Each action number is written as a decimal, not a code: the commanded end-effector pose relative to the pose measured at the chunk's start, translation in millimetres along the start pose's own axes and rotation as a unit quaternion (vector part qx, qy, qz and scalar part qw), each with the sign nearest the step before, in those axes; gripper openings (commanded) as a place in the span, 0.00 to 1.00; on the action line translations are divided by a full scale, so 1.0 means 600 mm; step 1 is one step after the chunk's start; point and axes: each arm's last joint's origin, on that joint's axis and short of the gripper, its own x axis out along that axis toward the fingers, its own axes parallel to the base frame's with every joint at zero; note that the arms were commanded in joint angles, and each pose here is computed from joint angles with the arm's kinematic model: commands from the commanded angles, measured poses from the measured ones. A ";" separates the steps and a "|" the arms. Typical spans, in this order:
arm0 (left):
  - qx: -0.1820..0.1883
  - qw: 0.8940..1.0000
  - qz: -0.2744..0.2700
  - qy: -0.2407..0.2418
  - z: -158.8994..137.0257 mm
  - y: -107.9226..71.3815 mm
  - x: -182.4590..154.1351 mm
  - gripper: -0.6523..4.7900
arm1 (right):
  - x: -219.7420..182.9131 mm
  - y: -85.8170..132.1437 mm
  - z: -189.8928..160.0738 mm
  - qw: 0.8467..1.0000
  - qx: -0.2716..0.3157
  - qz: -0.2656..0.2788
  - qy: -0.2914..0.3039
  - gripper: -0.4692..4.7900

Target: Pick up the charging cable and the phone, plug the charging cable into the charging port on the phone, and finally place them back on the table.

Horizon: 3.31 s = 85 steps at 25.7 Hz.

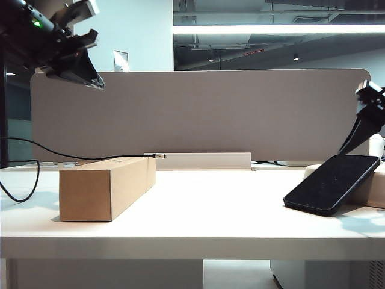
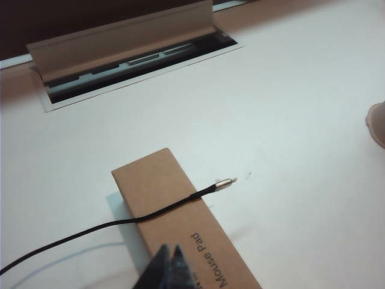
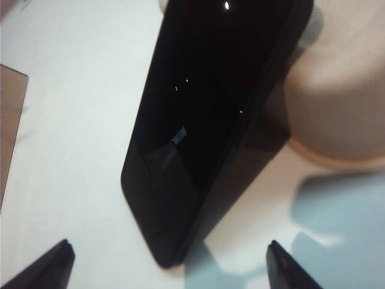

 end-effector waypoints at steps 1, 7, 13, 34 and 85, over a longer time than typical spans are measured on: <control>0.020 1.000 -0.001 0.015 0.015 0.008 0.014 0.11 | 0.021 0.006 0.021 1.000 0.000 0.015 -0.002 0.92; 0.022 1.000 0.007 0.018 0.026 0.014 0.024 0.11 | 0.046 0.004 0.031 0.999 0.028 0.014 0.014 0.92; 0.059 0.998 0.019 0.025 0.041 0.010 0.034 0.12 | 0.071 -0.004 0.030 0.998 0.047 0.023 0.032 0.92; 0.063 0.997 0.011 0.039 0.056 0.005 0.064 0.17 | 0.134 -0.037 0.008 0.991 0.127 0.029 0.039 0.75; 0.417 0.874 -0.103 0.227 0.043 -0.073 0.253 0.51 | -0.079 0.104 0.083 0.945 -0.089 0.312 -0.036 0.08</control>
